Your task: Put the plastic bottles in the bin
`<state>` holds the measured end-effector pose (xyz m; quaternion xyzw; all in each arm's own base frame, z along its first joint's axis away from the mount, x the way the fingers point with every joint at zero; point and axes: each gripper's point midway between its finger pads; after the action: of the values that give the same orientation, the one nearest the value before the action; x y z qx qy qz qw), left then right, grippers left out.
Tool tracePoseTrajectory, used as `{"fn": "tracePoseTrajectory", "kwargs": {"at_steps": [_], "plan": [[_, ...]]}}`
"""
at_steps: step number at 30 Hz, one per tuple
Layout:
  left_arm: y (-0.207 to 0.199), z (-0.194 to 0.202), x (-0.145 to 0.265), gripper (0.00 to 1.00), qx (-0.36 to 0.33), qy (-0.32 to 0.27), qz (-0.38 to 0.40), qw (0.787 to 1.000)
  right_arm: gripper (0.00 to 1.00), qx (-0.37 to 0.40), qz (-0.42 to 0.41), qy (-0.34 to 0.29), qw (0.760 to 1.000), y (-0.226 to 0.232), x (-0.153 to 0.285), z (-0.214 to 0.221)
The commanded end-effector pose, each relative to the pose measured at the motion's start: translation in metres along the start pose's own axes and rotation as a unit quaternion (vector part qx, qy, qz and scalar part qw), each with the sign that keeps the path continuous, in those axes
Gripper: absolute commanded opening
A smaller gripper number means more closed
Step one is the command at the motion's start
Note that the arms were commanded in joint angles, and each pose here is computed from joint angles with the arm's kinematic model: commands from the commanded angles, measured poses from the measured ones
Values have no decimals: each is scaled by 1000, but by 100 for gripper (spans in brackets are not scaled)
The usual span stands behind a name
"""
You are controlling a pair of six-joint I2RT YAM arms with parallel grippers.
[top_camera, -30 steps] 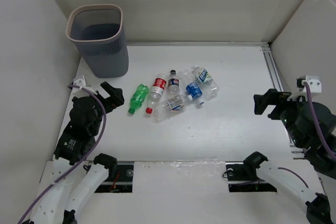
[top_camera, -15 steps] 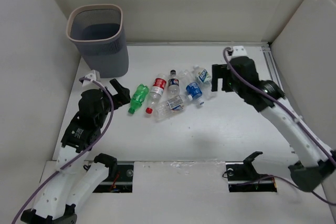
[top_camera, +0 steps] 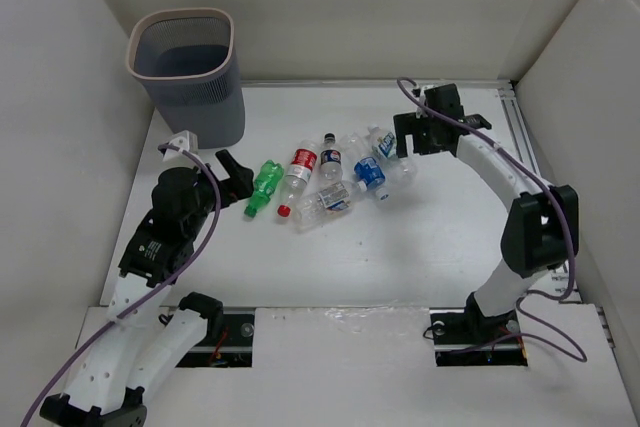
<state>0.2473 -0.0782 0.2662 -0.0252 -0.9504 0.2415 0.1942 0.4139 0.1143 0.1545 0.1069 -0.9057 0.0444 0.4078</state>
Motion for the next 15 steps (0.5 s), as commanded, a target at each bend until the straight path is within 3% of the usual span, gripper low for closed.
{"fn": "tracePoseTrajectory", "kwargs": {"at_steps": [1,6,15], "plan": [[-7,-5,-1,100,-5,-9,18,1000,100,23,-59,-41,997,8,-9,-24],[-8,-4,-1,100,-10,-6,22,1000,99,17,-114,-25,993,15,-38,-12],[-8,-4,-1,100,-10,-6,22,1000,94,-3,-99,47,994,10,-89,35]]}}
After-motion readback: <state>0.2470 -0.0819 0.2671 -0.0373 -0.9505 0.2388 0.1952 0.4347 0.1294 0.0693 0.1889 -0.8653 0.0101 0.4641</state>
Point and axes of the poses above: each gripper's point midway between its finger pads, its own x axis back along the fingers, its own y axis along the line the jaws close on, z = x × y, and after that the axes turned 3 degrees about x, right-handed
